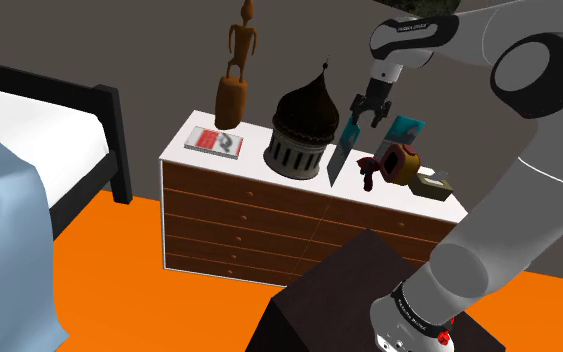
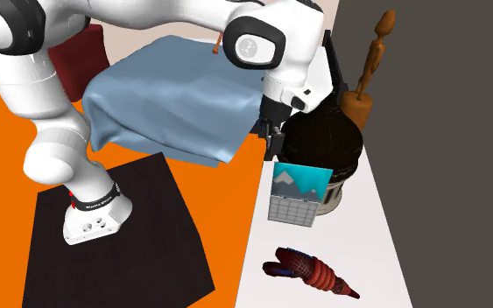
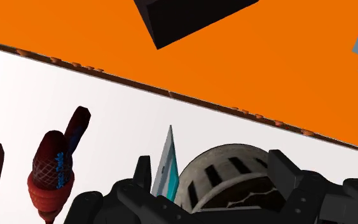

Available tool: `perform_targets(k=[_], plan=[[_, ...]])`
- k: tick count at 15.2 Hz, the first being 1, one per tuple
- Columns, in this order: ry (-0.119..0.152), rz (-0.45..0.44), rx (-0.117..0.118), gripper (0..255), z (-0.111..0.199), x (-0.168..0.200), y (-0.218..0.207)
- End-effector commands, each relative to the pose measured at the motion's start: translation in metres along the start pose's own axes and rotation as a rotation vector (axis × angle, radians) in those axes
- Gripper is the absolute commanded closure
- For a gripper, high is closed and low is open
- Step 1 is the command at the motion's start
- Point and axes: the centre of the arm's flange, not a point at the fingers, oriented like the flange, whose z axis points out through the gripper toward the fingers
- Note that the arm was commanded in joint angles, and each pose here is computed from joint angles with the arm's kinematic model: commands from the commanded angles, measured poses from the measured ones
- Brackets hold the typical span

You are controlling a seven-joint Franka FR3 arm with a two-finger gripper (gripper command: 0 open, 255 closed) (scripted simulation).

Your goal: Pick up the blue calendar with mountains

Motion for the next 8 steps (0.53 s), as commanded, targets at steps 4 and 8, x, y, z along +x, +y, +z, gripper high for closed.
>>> perform_targets(k=[4,8], plan=[[-0.008,0.048,0.010,0,0.015,0.021,0.025],[-0.008,0.048,0.010,0,0.035,0.024,0.025]])
